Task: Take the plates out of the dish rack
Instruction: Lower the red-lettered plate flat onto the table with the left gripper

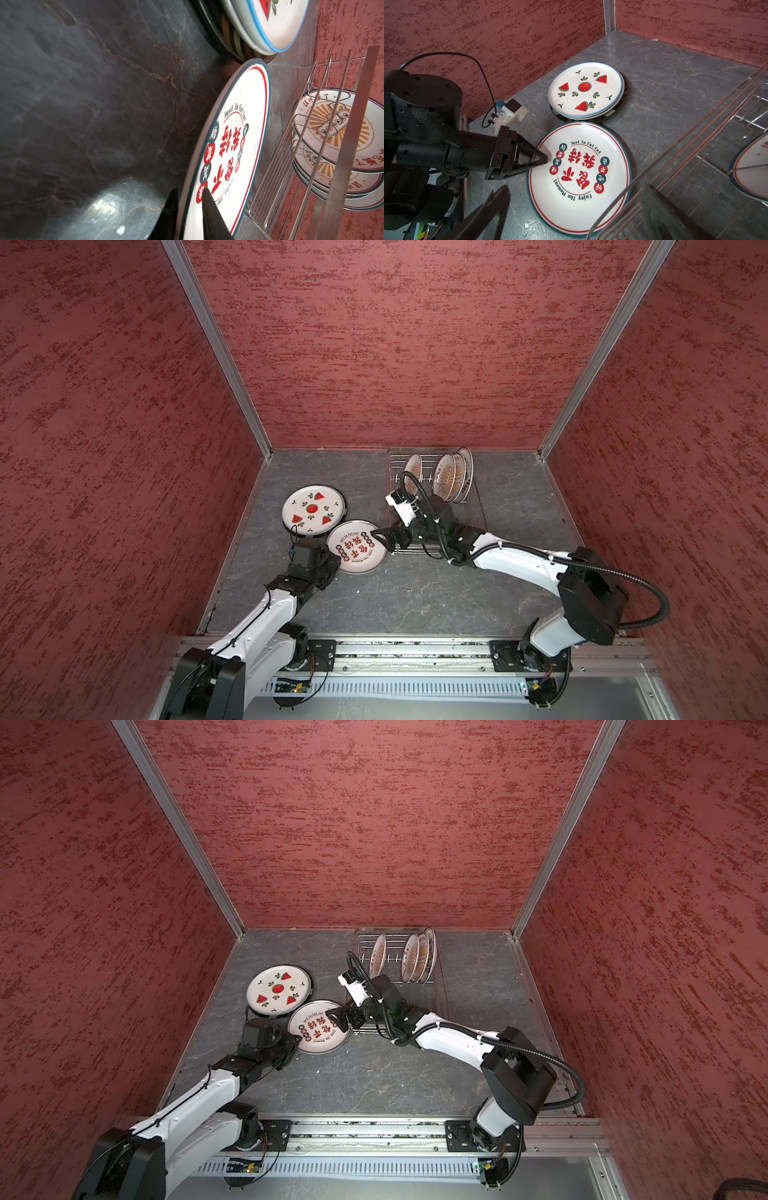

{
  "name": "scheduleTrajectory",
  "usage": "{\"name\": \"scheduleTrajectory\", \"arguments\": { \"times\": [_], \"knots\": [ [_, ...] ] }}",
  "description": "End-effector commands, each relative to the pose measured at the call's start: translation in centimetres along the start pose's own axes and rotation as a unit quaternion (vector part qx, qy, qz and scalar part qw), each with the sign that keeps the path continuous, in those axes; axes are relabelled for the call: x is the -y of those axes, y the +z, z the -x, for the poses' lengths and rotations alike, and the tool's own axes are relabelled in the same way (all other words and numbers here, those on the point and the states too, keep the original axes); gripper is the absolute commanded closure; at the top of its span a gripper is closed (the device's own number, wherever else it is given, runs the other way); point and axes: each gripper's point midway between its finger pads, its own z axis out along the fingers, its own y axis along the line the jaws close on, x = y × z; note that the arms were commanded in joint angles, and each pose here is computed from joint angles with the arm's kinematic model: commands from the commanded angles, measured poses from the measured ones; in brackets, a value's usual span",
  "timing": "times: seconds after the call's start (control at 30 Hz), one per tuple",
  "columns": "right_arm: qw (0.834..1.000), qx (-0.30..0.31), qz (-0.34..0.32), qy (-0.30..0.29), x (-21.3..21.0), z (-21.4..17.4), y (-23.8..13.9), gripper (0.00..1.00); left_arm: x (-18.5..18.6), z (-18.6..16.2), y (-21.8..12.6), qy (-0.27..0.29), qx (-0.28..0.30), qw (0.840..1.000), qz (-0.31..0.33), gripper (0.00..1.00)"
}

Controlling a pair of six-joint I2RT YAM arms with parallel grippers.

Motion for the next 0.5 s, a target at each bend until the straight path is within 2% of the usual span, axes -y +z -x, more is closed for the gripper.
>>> {"name": "scheduleTrajectory", "arguments": {
  "times": [0.0,0.2,0.27,0.47],
  "knots": [
    [1.000,0.010,-0.005,-0.021,-0.22,1.17,0.29,0.01,0.27,0.07,0.09,0.004,0.013,1.000,-0.005,0.72],
    [1.000,0.005,-0.007,-0.023,-0.28,0.90,0.51,0.01,-0.23,0.36,0.01,-0.003,0.026,1.000,0.006,0.68],
    [1.000,0.004,-0.005,-0.024,-0.36,0.81,0.57,0.01,-0.14,0.21,0.14,-0.005,0.022,1.000,0.002,0.50],
    [1.000,-0.002,-0.004,-0.027,-0.56,0.54,0.73,0.01,-0.10,0.08,0.47,-0.005,0.017,1.000,0.004,0.47]
  ]
}}
